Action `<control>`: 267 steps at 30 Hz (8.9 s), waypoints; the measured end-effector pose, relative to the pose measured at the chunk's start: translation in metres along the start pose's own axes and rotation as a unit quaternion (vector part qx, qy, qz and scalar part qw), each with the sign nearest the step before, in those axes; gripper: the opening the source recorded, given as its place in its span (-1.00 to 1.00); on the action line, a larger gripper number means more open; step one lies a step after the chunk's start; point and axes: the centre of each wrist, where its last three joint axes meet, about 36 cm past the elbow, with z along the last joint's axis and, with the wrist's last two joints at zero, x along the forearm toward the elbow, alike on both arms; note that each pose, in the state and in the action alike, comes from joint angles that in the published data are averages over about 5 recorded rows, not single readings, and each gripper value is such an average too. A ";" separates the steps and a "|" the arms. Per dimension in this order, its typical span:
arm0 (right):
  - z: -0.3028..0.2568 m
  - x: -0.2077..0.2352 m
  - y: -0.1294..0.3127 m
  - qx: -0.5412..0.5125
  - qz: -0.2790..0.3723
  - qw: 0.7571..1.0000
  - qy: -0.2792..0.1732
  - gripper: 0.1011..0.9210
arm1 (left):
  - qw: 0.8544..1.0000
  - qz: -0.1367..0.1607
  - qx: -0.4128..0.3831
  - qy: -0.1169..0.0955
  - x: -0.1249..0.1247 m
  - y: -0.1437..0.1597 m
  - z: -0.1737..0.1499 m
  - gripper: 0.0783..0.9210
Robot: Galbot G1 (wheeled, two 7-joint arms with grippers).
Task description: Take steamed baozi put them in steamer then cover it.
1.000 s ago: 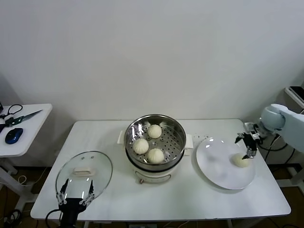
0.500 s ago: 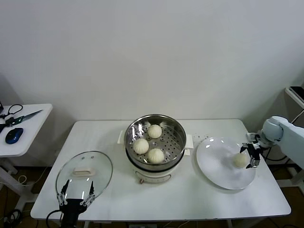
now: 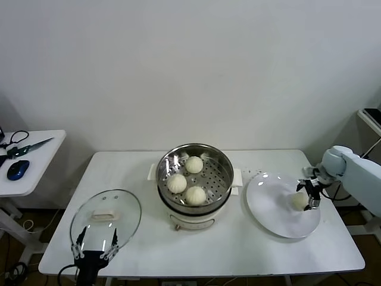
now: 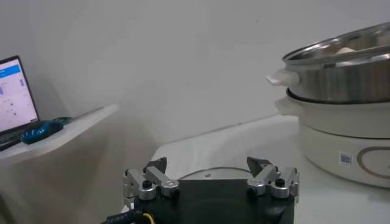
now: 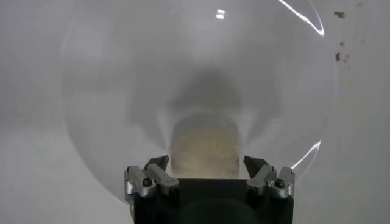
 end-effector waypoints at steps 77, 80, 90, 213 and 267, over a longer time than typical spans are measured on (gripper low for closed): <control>-0.364 0.134 -0.058 0.093 -0.011 0.993 -0.072 0.46 | 0.998 0.060 0.001 -0.033 -0.010 -0.021 -0.014 0.77; -0.366 0.127 -0.057 0.095 -0.012 0.993 -0.068 0.49 | 0.998 0.061 0.003 -0.034 -0.012 -0.023 -0.015 0.77; -0.370 0.123 -0.053 0.102 -0.010 0.993 -0.063 0.76 | 0.998 0.059 0.003 -0.037 -0.016 -0.023 -0.018 0.77; -0.069 -0.107 0.273 -0.433 0.428 0.648 -0.458 0.76 | 0.784 -0.044 -0.619 -0.001 -0.166 0.018 0.080 -0.50; -0.050 -0.113 0.250 -0.423 0.458 0.649 -0.436 0.76 | 0.771 -0.136 -0.614 -0.100 -0.129 -0.073 -0.188 -0.83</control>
